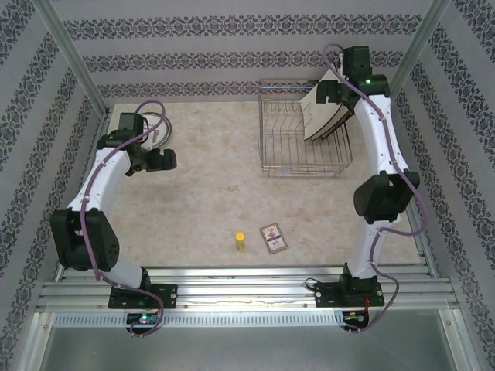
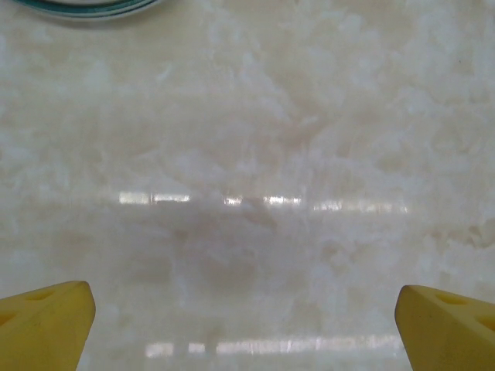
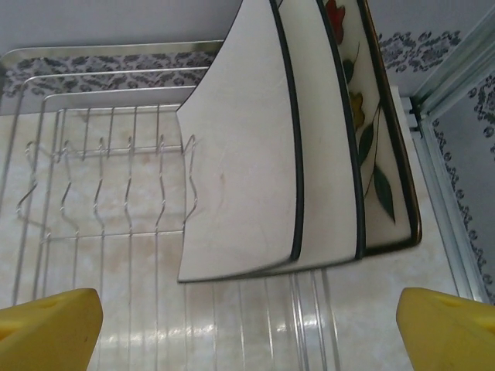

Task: Unload the plates from the dish rack

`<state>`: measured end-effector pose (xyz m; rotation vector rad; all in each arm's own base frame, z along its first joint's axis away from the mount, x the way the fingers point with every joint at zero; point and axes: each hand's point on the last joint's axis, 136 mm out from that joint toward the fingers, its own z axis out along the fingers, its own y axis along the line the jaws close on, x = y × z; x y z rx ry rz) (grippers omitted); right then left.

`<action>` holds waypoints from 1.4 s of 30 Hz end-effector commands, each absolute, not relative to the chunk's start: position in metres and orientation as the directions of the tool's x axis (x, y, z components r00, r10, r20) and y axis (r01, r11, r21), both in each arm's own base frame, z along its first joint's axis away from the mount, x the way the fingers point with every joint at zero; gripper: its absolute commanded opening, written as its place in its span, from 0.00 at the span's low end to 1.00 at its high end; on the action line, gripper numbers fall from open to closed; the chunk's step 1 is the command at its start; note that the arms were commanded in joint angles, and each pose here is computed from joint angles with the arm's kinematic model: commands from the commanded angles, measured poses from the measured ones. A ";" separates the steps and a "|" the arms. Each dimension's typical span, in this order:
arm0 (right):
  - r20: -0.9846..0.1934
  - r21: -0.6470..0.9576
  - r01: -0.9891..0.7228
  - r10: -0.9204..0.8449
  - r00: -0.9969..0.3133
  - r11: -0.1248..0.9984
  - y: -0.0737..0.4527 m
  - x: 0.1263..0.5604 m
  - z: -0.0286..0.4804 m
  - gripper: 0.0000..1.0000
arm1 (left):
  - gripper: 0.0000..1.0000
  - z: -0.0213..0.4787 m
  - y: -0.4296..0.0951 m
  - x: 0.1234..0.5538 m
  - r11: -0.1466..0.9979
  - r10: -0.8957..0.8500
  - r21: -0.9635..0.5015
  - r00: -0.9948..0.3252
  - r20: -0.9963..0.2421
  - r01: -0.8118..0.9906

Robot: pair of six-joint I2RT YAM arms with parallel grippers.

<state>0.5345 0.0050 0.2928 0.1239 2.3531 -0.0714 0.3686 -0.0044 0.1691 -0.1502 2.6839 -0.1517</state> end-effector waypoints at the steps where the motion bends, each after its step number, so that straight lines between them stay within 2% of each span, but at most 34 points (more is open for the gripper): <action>1: -0.688 -0.052 0.083 0.024 -0.725 0.995 0.003 0.548 0.284 0.98 | 1.00 0.185 -0.005 0.351 0.994 -0.091 -0.094 -0.898 -0.431 -0.055; 8: -0.683 -0.049 0.072 0.019 -0.730 0.996 0.005 0.576 0.264 0.94 | 1.00 0.186 -0.003 0.348 0.996 -0.082 -0.075 -0.902 -0.424 -0.055; 18: -0.660 -0.063 0.087 0.024 -0.751 0.994 0.002 0.587 0.239 0.91 | 1.00 0.183 -0.001 0.349 0.996 -0.081 -0.067 -0.906 -0.416 -0.058; 24: -0.657 -0.024 0.077 0.043 -0.752 0.997 0.010 0.597 0.225 0.85 | 1.00 0.183 -0.001 0.351 0.997 -0.076 -0.060 -0.906 -0.417 -0.056; 31: -0.664 -0.007 0.082 0.056 -0.746 0.997 0.014 0.607 0.217 0.72 | 1.00 0.185 0.000 0.353 0.997 -0.075 -0.054 -0.904 -0.421 -0.058; 42: -0.688 -0.005 0.107 0.074 -0.722 0.994 0.012 0.614 0.221 0.44 | 1.00 0.183 0.001 0.358 0.997 -0.071 -0.049 -0.906 -0.417 -0.055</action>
